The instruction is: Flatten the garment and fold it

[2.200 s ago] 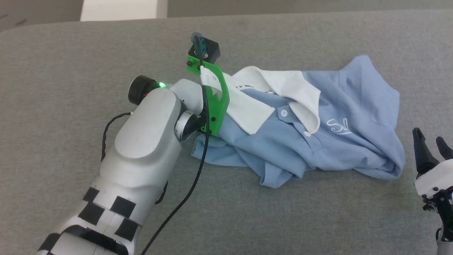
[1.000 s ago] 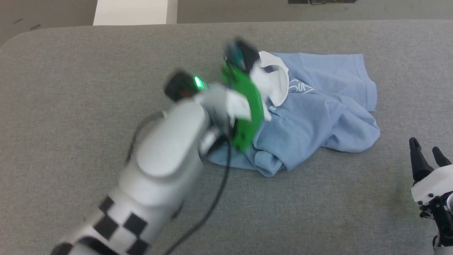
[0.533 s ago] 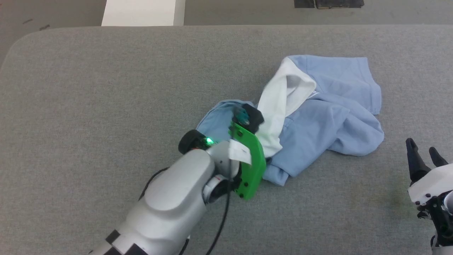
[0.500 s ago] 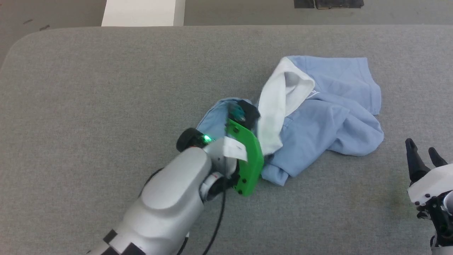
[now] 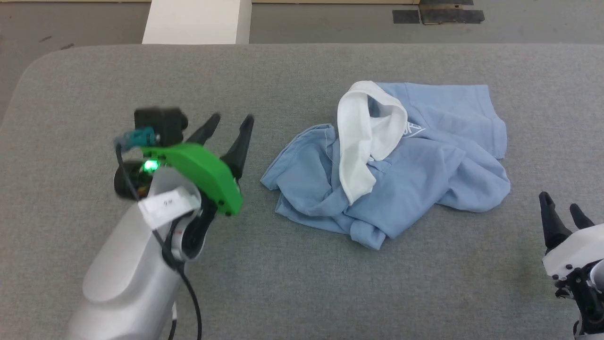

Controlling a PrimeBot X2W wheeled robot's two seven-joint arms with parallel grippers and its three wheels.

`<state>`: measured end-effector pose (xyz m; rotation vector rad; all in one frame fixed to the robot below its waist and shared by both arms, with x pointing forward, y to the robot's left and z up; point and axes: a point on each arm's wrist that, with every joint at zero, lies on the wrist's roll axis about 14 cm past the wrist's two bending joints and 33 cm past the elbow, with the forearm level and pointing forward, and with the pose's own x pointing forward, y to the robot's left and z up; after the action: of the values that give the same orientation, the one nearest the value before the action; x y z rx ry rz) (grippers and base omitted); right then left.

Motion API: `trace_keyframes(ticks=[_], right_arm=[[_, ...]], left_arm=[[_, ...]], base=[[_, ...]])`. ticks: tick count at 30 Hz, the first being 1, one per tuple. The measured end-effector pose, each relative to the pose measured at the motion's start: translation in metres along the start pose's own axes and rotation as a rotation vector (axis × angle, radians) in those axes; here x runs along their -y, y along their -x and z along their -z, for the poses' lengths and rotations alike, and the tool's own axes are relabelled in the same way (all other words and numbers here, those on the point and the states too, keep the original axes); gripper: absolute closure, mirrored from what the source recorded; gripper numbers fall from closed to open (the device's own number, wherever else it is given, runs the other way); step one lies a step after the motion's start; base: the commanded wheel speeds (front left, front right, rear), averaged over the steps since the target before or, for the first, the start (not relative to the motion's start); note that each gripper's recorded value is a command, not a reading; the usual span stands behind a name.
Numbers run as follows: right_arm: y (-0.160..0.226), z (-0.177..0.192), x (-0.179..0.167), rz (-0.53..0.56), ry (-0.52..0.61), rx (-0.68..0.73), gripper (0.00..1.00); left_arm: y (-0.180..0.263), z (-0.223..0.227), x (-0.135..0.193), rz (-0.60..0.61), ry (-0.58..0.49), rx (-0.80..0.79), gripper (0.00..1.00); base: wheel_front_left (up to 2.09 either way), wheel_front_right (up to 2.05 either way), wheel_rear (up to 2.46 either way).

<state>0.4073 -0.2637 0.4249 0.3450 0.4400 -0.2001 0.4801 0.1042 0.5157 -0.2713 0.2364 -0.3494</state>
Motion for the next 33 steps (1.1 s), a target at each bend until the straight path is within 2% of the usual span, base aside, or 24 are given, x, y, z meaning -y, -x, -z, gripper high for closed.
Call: trace_keyframes(ticks=[6,9,12,16,17,24,30,31,32,33], right_arm=[[-0.004,0.001,-0.004,-0.01,0.003,-0.005,0.0],[-0.005,0.002,-0.005,-0.012,0.005,-0.009,0.0],[-0.007,0.004,-0.007,-0.013,0.008,-0.013,0.0],[-0.01,0.005,-0.006,-0.012,0.015,-0.021,0.0],[-0.01,0.006,-0.002,0.001,0.016,-0.025,0.0],[-0.009,0.009,0.016,0.05,0.014,-0.034,0.0],[-0.009,0.013,0.027,0.082,0.015,-0.047,0.0],[-0.009,0.014,0.029,0.086,0.015,-0.049,0.0],[-0.009,0.015,0.03,0.09,0.015,-0.051,0.0],[-0.01,0.016,0.03,0.092,0.015,-0.054,0.0]], left_arm=[[0.012,0.023,-0.009,-0.041,0.021,-0.061,0.0],[0.01,0.037,-0.005,-0.038,0.005,-0.154,0.0],[0.002,0.051,0.0,-0.026,-0.038,-0.3,0.0],[-0.01,0.068,0.003,-0.017,-0.157,-0.529,0.0],[-0.014,0.084,0.006,-0.008,-0.223,-0.682,0.0],[-0.019,0.116,-0.003,-0.019,-0.331,-0.874,0.0],[-0.019,0.143,-0.007,-0.006,-0.357,-0.977,0.0],[-0.019,0.145,-0.007,-0.005,-0.35,-0.987,0.23],[-0.02,0.146,-0.007,-0.003,-0.342,-0.989,0.72],[-0.021,0.147,-0.007,0.0,-0.336,-0.994,1.0]], base=[[0.0,0.0,0.0],[0.0,0.0,0.0],[0.0,0.0,0.0],[0.0,0.0,0.0],[0.0,0.0,0.0],[0.0,0.0,0.0],[0.0,0.0,0.0],[0.0,0.0,0.0],[0.0,0.0,0.0],[0.0,0.0,0.0]])
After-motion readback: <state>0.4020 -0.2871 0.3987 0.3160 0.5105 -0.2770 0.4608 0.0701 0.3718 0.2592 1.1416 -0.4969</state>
